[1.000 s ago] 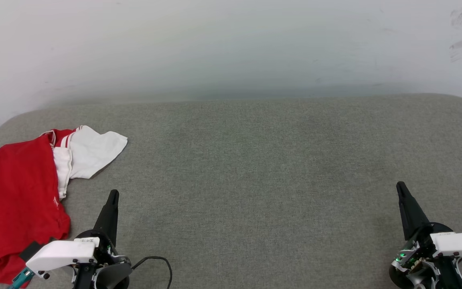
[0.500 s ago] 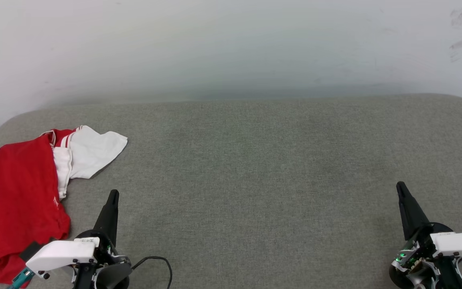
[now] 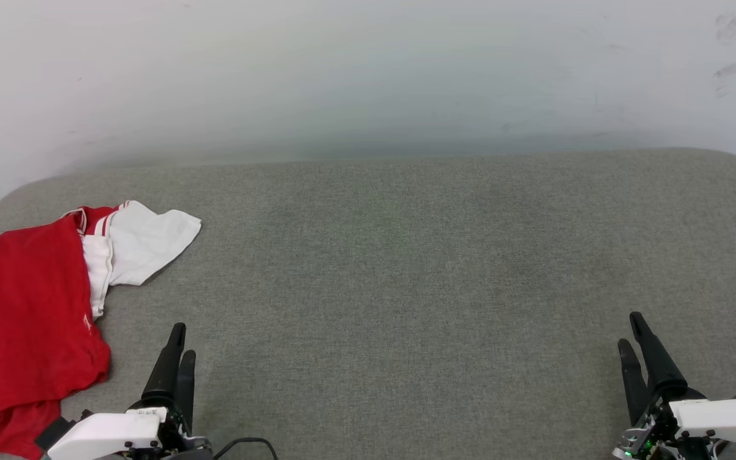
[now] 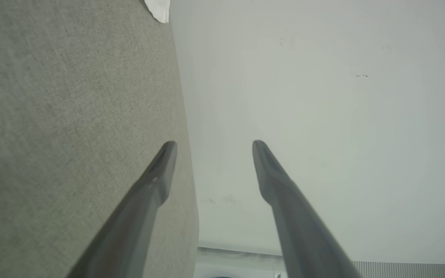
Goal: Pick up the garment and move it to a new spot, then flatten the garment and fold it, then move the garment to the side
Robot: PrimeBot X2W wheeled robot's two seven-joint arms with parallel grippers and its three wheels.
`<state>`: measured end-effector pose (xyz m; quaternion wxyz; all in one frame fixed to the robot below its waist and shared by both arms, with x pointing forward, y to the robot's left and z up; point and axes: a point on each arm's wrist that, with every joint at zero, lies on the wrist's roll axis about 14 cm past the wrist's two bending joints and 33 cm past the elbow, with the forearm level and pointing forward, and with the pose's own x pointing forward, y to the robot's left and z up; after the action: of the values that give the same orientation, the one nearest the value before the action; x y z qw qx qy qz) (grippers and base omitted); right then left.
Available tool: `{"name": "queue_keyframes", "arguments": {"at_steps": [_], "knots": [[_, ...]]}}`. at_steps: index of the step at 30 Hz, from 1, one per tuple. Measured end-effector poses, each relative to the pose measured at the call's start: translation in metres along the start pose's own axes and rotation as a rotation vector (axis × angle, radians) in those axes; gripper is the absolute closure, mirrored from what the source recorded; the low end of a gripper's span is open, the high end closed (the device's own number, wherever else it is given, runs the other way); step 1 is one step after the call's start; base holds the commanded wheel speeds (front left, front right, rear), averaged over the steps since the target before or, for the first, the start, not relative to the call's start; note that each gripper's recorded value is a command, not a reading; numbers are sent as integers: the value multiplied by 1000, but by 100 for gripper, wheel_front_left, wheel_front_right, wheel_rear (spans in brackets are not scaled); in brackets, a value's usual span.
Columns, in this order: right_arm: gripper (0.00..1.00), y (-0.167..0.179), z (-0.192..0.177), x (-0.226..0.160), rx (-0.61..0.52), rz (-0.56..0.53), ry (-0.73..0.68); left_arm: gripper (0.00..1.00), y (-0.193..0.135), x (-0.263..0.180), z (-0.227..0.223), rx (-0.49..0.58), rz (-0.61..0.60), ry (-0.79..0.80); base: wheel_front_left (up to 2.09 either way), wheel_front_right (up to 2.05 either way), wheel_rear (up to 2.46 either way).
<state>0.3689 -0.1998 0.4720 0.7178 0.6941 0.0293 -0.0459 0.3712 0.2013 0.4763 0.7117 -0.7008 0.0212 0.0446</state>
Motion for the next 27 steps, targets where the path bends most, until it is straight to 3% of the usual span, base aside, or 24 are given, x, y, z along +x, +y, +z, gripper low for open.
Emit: {"name": "queue_keyframes", "arguments": {"at_steps": [10,27], "knots": [[0,-4,5,-2,-92,-15,-35,0,-3,-3,9,50,-11,-48,0,0,0],[0,47,7,1,-589,132,-80,0,-23,-6,48,333,-50,-192,0,0,0]]}}
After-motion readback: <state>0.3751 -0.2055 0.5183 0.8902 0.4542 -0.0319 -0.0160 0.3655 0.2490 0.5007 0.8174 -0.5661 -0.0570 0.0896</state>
